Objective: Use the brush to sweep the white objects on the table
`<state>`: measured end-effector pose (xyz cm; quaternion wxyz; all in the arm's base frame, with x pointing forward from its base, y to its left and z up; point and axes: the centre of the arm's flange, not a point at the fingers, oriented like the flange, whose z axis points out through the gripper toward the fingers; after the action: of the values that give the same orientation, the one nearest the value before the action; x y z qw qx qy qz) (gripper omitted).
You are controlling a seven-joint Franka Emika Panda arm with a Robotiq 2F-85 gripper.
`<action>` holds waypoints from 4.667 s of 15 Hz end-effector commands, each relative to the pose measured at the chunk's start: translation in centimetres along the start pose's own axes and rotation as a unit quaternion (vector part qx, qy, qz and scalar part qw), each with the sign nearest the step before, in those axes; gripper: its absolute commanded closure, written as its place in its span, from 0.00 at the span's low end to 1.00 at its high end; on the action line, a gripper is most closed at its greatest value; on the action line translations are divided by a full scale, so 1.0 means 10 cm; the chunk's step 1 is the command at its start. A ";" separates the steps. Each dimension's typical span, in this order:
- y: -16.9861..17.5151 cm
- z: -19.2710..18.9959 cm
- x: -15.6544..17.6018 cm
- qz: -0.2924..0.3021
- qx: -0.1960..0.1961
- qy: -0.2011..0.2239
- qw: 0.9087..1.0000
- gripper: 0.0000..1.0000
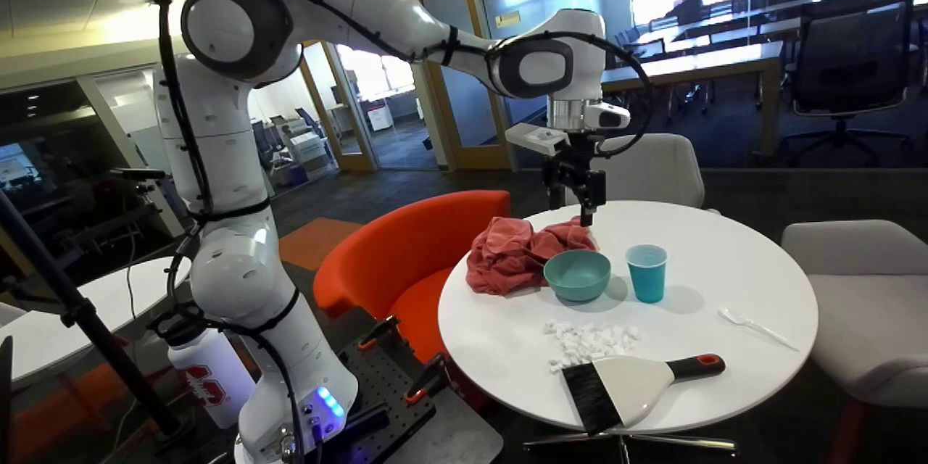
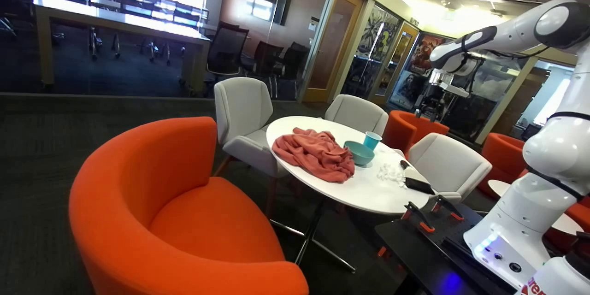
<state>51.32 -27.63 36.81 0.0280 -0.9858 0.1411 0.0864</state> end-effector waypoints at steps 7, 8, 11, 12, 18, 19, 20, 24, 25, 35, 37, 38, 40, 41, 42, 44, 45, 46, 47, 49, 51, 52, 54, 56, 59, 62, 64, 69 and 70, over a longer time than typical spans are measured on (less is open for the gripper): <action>0.75 0.41 0.90 0.072 0.040 -0.089 0.993 0.00; 0.84 0.54 1.00 0.072 0.045 -0.102 0.991 0.00; 1.04 0.94 1.22 0.077 0.050 -0.122 0.988 0.00; 1.08 1.10 1.29 0.079 0.048 -0.121 0.988 0.00; 1.14 1.85 1.55 0.099 0.025 -0.132 0.986 0.00; 1.16 1.93 1.58 0.106 0.017 -0.135 0.985 0.00; 1.20 1.99 1.60 0.114 0.008 -0.138 0.984 0.00; 1.12 2.12 1.39 0.108 0.014 -0.141 0.984 0.00; 1.13 2.12 1.39 0.109 0.014 -0.141 0.984 0.00; 1.55 2.42 1.40 0.111 0.030 -0.141 0.983 0.00; 1.67 2.49 1.41 0.116 0.034 -0.134 0.984 0.00; 1.72 2.54 1.42 0.117 0.037 -0.129 0.984 0.00; 1.78 2.60 1.46 0.121 0.043 -0.115 0.985 0.00; 1.80 2.64 1.49 0.122 0.049 -0.109 0.985 0.00; 1.81 2.66 1.52 0.123 0.053 -0.106 0.985 0.00; 1.82 2.71 1.57 0.126 0.061 -0.106 0.984 0.00; 1.82 2.74 1.59 0.126 0.063 -0.106 0.984 0.00; 1.83 2.77 1.61 0.125 0.064 -0.105 0.984 0.00; 1.83 2.79 1.63 0.126 0.065 -0.105 0.984 0.00; 1.84 2.83 1.68 0.125 0.069 -0.108 0.984 0.00; 1.85 2.87 1.72 0.121 0.071 -0.115 0.983 0.00; 1.85 2.88 1.73 0.120 0.072 -0.120 0.983 0.00; 1.84 2.90 1.75 0.117 0.072 -0.134 0.981 0.00; 1.83 2.92 1.75 0.118 0.075 -0.150 0.979 0.26; 1.82 2.93 1.74 0.117 0.076 -0.164 0.976 0.37; 1.83 2.94 1.74 0.121 0.075 -0.166 0.976 0.60; 1.83 2.94 1.75 0.127 0.071 -0.162 0.976 0.66; 1.79 2.98 1.77 0.130 0.060 -0.161 0.976 0.12; 1.77 3.01 1.78 0.131 0.060 -0.164 0.976 0.04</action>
<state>55.82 -45.90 4.63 0.1104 -0.9306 0.2587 0.2342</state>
